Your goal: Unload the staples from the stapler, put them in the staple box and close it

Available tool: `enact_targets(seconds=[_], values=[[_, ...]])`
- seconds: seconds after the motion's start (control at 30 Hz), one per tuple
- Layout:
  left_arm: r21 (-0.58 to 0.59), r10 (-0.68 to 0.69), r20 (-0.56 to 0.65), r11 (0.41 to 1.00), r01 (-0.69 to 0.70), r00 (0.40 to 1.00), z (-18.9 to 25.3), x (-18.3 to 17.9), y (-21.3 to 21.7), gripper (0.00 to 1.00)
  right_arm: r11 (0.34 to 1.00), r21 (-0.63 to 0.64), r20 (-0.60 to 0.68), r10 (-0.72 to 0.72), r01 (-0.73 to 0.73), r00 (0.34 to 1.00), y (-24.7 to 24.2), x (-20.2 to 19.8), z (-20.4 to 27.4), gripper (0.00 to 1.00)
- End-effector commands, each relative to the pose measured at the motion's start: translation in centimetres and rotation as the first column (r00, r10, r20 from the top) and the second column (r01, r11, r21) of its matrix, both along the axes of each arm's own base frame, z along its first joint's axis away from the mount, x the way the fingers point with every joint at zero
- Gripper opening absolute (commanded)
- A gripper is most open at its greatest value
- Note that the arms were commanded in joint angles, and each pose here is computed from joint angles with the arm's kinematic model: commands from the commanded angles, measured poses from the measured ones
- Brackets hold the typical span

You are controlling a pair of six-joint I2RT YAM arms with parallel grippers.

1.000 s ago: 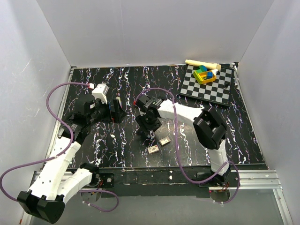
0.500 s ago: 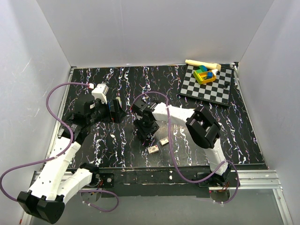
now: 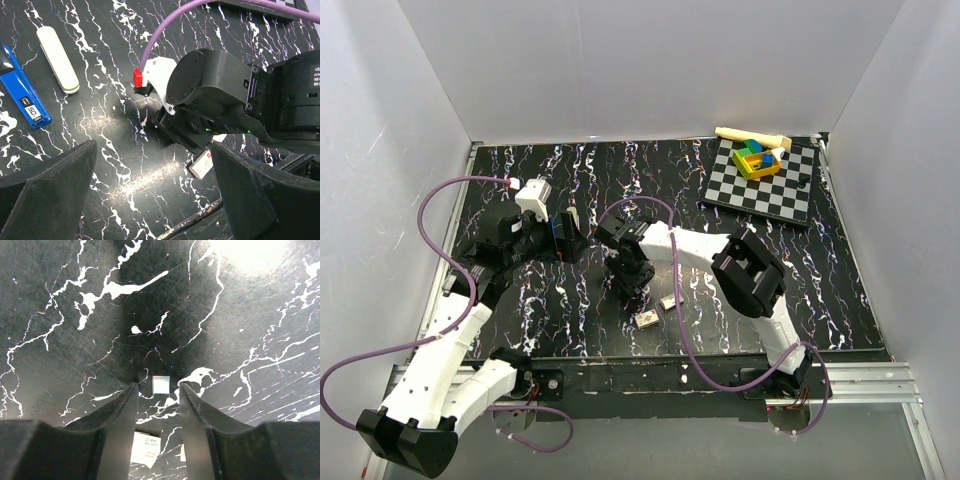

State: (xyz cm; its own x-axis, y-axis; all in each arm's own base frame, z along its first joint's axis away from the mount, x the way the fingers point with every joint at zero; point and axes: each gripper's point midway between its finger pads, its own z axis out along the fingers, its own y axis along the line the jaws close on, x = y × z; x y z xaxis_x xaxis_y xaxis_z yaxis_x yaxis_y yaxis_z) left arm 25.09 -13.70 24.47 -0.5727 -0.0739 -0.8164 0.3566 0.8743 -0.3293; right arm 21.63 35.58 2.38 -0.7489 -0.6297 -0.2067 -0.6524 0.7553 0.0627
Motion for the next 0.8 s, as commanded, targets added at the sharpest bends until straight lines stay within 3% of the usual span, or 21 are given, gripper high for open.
enact_targets(seconds=[0.0, 0.17, 0.33, 0.77], values=[[0.004, 0.004, 0.038, 1.000, -0.004, 0.999, 1.2, -0.1, 0.3, 0.98, 1.000, -0.019, 0.020, -0.004, 0.005, 1.000, 0.3, 0.2, 0.2, 0.43], [0.003, 0.004, 0.042, 1.000, -0.004, 0.999, 1.3, -0.2, 0.3, 0.98, 1.000, -0.019, 0.022, -0.002, 0.002, 1.000, 0.5, 0.2, 0.3, 0.29], [0.005, 0.005, 0.042, 1.000, -0.005, 0.999, 1.2, -0.2, 0.3, 0.98, 1.000, -0.004, 0.031, -0.001, 0.001, 1.000, 0.7, 0.2, 0.8, 0.23], [0.006, 0.006, 0.041, 1.000, -0.006, 0.999, 1.1, -0.2, 0.3, 0.98, 0.999, 0.042, 0.129, -0.040, 0.035, 0.991, -1.3, 0.3, 6.5, 0.20]])
